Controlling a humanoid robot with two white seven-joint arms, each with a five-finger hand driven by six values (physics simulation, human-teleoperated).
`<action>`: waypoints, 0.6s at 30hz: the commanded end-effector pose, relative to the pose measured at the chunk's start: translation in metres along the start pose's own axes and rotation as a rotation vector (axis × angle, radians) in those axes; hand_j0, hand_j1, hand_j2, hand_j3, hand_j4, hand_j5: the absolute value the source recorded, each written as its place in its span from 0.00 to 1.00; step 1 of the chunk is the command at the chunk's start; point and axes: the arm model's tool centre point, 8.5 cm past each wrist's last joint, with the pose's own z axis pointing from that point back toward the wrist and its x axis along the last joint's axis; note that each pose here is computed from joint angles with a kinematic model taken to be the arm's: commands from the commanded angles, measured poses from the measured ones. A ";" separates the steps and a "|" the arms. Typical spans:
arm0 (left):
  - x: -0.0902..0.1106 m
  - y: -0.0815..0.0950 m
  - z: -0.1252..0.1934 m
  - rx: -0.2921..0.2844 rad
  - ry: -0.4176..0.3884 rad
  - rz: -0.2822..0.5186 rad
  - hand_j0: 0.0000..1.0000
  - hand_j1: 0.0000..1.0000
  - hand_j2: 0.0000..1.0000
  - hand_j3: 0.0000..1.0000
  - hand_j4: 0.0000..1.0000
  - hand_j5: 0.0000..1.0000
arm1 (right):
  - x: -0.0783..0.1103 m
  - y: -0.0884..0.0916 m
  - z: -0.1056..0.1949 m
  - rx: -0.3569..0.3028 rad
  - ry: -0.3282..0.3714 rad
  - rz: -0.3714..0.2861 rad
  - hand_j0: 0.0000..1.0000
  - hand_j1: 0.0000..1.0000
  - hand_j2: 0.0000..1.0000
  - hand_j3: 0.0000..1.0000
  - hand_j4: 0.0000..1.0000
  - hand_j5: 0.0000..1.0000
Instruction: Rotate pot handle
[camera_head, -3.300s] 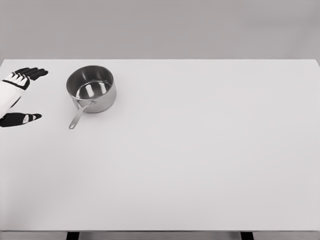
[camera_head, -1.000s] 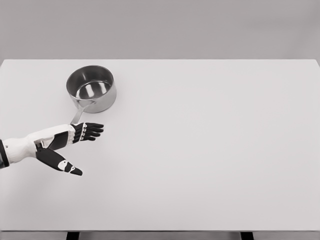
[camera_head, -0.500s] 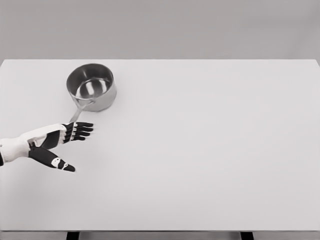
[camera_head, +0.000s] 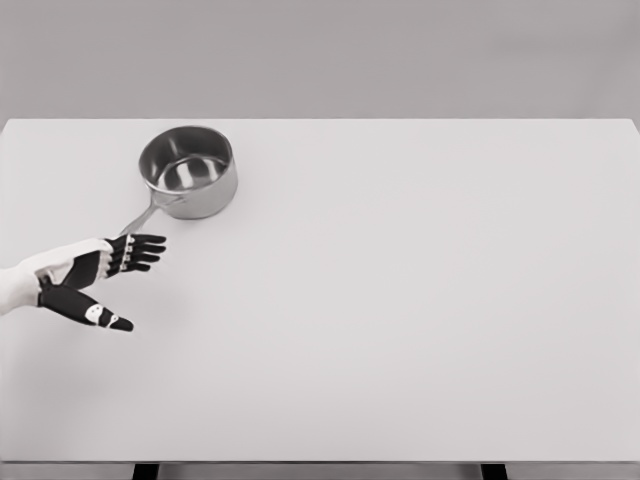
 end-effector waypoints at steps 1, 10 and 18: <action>0.002 0.005 0.005 0.012 0.007 -0.011 1.00 1.00 1.00 1.00 1.00 1.00 | 0.000 0.000 0.000 0.000 0.001 -0.001 1.00 1.00 1.00 1.00 1.00 1.00; -0.001 0.018 0.014 0.052 0.053 -0.060 1.00 1.00 1.00 1.00 1.00 1.00 | 0.000 0.000 0.000 0.000 -0.001 0.001 1.00 1.00 1.00 1.00 1.00 1.00; -0.007 0.037 0.021 0.106 0.093 -0.085 1.00 1.00 1.00 1.00 1.00 1.00 | 0.000 0.000 0.000 0.001 0.001 0.000 1.00 1.00 1.00 1.00 1.00 1.00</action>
